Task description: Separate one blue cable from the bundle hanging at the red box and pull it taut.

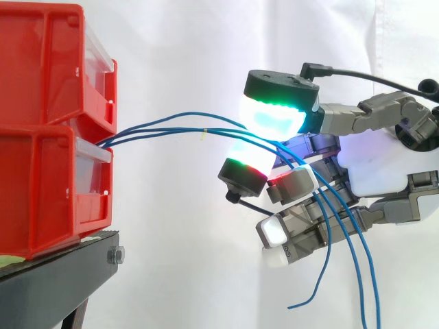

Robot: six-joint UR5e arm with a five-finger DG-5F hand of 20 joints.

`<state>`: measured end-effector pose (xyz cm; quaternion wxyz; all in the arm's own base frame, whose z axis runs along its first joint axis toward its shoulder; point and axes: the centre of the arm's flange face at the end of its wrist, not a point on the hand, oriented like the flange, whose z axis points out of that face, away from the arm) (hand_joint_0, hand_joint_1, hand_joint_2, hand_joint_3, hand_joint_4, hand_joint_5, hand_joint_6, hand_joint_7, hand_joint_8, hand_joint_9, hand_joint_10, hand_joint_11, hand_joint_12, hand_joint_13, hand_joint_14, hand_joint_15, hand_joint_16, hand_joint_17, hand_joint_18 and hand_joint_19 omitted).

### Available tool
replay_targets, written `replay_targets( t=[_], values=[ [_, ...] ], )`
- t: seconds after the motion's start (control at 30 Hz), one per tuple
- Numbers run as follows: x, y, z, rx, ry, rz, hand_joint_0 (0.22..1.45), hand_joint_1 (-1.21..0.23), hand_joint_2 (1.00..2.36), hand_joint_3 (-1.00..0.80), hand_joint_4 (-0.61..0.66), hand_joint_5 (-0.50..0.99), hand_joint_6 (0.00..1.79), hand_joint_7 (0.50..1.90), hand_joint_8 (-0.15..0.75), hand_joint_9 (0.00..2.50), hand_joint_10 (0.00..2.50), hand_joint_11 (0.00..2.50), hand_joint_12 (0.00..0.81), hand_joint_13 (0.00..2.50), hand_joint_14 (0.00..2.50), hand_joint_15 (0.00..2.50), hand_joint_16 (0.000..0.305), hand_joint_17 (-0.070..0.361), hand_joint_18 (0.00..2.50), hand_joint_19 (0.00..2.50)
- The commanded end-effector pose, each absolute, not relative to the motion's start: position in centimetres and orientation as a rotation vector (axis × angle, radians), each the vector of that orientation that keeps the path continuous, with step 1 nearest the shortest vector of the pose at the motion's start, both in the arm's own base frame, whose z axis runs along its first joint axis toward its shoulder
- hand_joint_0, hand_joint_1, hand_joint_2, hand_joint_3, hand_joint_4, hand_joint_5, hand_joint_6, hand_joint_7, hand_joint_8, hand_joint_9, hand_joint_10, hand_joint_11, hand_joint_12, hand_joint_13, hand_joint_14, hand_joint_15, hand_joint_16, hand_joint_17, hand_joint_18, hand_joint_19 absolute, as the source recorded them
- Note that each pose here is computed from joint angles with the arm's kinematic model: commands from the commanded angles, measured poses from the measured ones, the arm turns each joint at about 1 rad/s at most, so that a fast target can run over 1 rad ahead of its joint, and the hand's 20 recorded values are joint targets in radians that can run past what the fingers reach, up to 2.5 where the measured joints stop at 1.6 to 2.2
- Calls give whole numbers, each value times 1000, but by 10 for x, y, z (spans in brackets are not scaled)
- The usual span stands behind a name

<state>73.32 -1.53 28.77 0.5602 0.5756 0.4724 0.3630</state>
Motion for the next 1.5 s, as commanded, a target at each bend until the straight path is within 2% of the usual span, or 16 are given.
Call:
replay_targets(
  t=[0.0,0.53,0.6,0.67,0.87,0.93,1.03,1.1,1.23,1.27,1.3,1.37,1.47],
  values=[
    [733,-15,288,1356,1112,856,591,-352,1012,-266,117,-154,824,1368,267,1180,9,1299,373,825,20,704,50,112,577,536],
    [733,-15,288,1357,1112,857,597,-356,1013,-301,158,-144,812,1429,249,1194,11,1320,353,817,23,695,46,103,572,539],
    [733,-15,288,1357,1112,857,598,-381,1014,-299,160,-143,813,1422,252,1196,11,1308,353,820,21,705,45,102,582,540],
    [733,-15,288,1357,1112,857,596,-463,1017,-262,159,-143,813,1439,253,1199,10,1326,350,824,23,702,45,101,586,538],
    [733,-15,288,1358,1111,858,589,-527,1019,-173,177,-148,822,1485,258,1204,8,1321,352,832,21,699,46,103,599,525],
    [733,-15,288,1356,1111,859,591,-541,1018,-157,185,-151,837,1452,272,1208,7,1322,358,837,22,694,47,106,611,519],
    [734,-15,288,1352,1105,863,616,-672,1017,-126,167,-175,881,1321,272,1193,6,1323,364,838,22,699,48,108,619,525],
    [734,-15,288,1352,1105,863,619,-682,1016,-129,169,-175,883,1309,276,1195,8,1307,366,840,21,693,49,109,623,516],
    [734,-14,288,1353,1105,865,631,-710,1015,-207,156,-182,886,1277,255,1179,6,1328,354,826,21,698,46,104,606,525],
    [734,-15,288,1352,1104,864,616,-753,1010,-339,146,-185,887,1238,251,1169,8,1325,348,821,23,701,45,102,600,528],
    [734,-14,288,1351,1105,865,612,-756,1007,-380,143,-185,886,1236,251,1165,8,1331,349,822,23,699,45,102,602,526],
    [734,-15,288,1352,1105,863,594,-721,1000,-500,137,-185,888,1205,251,1167,10,1323,351,826,22,703,45,102,605,524],
    [734,-15,288,1354,1105,863,561,-646,1000,-500,136,-178,876,1220,260,1183,6,1321,354,831,21,702,46,104,616,532]
  ],
)
